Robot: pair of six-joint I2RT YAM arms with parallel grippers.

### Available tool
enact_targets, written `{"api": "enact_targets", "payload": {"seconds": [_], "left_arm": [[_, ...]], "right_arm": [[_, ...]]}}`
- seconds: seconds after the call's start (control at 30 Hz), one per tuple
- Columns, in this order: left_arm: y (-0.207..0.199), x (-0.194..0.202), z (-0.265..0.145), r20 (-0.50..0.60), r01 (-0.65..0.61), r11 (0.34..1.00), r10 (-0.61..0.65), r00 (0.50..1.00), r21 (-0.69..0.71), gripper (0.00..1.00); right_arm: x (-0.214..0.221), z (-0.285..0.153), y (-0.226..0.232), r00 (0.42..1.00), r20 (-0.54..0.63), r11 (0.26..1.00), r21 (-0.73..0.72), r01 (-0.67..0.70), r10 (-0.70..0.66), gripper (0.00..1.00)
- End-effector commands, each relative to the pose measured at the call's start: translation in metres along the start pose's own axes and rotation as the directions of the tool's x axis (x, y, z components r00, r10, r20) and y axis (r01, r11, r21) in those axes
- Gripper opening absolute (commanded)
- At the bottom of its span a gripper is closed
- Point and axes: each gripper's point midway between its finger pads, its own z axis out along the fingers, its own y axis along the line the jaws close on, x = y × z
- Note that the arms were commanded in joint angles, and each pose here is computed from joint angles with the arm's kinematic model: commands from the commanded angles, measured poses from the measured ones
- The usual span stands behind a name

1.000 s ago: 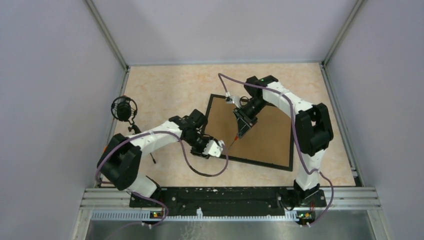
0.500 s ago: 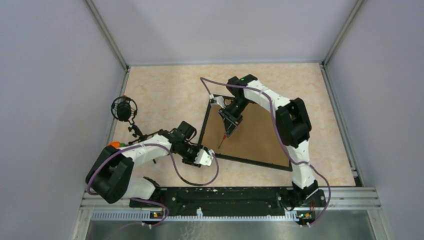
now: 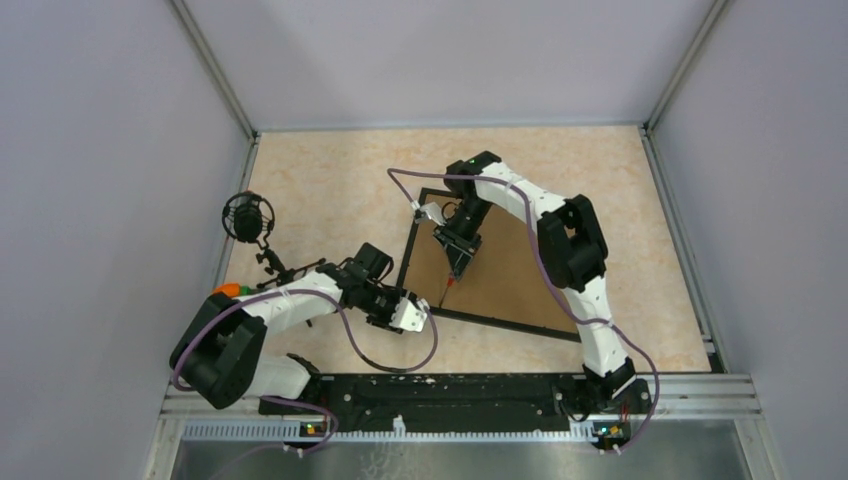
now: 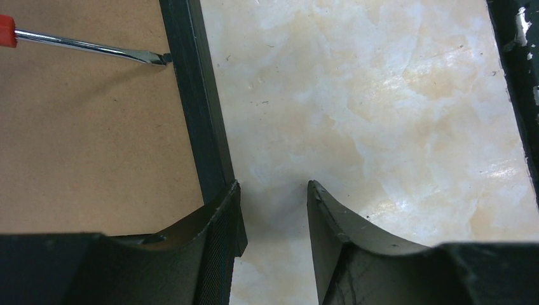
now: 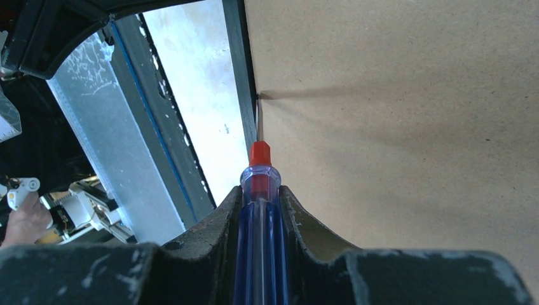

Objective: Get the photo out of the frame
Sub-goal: Release the photo frame item from the photo frame.

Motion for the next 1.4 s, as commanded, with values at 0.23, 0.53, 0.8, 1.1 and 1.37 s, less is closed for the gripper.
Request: {"api": "enact_targets", "payload": {"seconds": [0.23,0.53,0.8,1.1,1.37], "left_arm": [[0.017,-0.005,-0.001,0.013,-0.053,0.997,0.053,0.998,-0.052,0.5],[0.043,0.001,0.003,-0.008,0.034,0.99,-0.035,0.999,-0.138,0.49],[0.069,0.008,0.012,-0.028,0.182,0.949,-0.196,0.98,-0.256,0.39],[0.079,0.023,0.022,-0.068,0.303,0.883,-0.348,0.935,-0.36,0.27],[0.091,0.027,0.025,-0.053,0.359,0.833,-0.418,0.907,-0.422,0.16]], "right_arm": [[0.005,-0.001,-0.003,0.999,-0.046,1.0,-0.004,-0.006,0.006,0.0],[0.015,0.007,0.014,0.996,-0.091,0.999,-0.022,-0.027,0.025,0.0],[0.033,0.017,0.043,0.989,-0.137,0.996,-0.06,-0.067,0.058,0.0],[0.039,0.021,0.069,0.986,-0.148,0.991,-0.094,-0.095,0.081,0.0],[0.046,0.022,0.078,0.98,-0.158,0.983,-0.12,-0.142,0.122,0.0]]}}
